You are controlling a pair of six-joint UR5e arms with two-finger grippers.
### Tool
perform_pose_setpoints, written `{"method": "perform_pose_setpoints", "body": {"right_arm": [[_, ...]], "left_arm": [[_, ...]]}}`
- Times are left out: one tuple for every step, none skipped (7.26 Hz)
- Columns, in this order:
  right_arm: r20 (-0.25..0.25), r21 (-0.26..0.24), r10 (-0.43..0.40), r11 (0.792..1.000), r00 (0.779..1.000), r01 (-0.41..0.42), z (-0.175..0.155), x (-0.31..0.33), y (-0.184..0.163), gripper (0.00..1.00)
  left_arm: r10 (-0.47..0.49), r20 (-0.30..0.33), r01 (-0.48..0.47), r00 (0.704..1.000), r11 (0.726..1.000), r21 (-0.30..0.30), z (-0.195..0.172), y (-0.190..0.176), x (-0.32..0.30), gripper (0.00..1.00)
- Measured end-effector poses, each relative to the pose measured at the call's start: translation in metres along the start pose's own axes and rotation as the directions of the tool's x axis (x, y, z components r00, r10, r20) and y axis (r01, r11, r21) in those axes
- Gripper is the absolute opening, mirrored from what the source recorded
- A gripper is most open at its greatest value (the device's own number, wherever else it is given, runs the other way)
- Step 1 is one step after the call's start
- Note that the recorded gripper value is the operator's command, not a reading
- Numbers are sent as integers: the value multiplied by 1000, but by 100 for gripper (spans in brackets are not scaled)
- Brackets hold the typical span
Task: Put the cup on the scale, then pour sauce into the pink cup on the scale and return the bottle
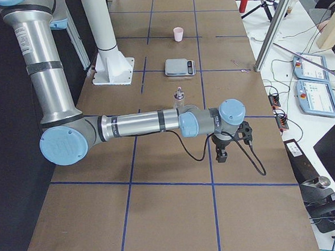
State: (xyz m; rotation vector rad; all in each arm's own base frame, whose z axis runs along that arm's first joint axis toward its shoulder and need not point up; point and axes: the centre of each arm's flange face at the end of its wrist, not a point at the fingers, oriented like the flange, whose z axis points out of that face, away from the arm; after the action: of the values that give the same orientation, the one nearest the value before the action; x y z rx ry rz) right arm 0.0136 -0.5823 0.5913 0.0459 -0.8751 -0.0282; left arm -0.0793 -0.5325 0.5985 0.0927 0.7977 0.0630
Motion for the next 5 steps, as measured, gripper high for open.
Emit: {"method": "perform_pose_setpoints", "body": {"right_arm": [[-2,1,9,1000,1000,-9,-1,6,5,100],[-8,7,10,1000,1000,-10,-3,7,7,100],[-14,10,10,1000,1000,-10,-5,8,8,100],[-16,15,6,1000,1000,-6,-6,8,9,100],[-16,26,-3,1000,1000,3,-9,4,11,100]], "left_arm": [[5,-5,-5,1000,1000,5,-2,0,2,100],[12,-22,-12,1000,1000,15,-5,-1,7,100],[12,-46,-10,999,1000,27,-10,-3,15,100],[7,-60,-5,998,999,40,-17,-4,24,100],[10,-65,-7,998,999,53,-23,-5,34,100]]}}
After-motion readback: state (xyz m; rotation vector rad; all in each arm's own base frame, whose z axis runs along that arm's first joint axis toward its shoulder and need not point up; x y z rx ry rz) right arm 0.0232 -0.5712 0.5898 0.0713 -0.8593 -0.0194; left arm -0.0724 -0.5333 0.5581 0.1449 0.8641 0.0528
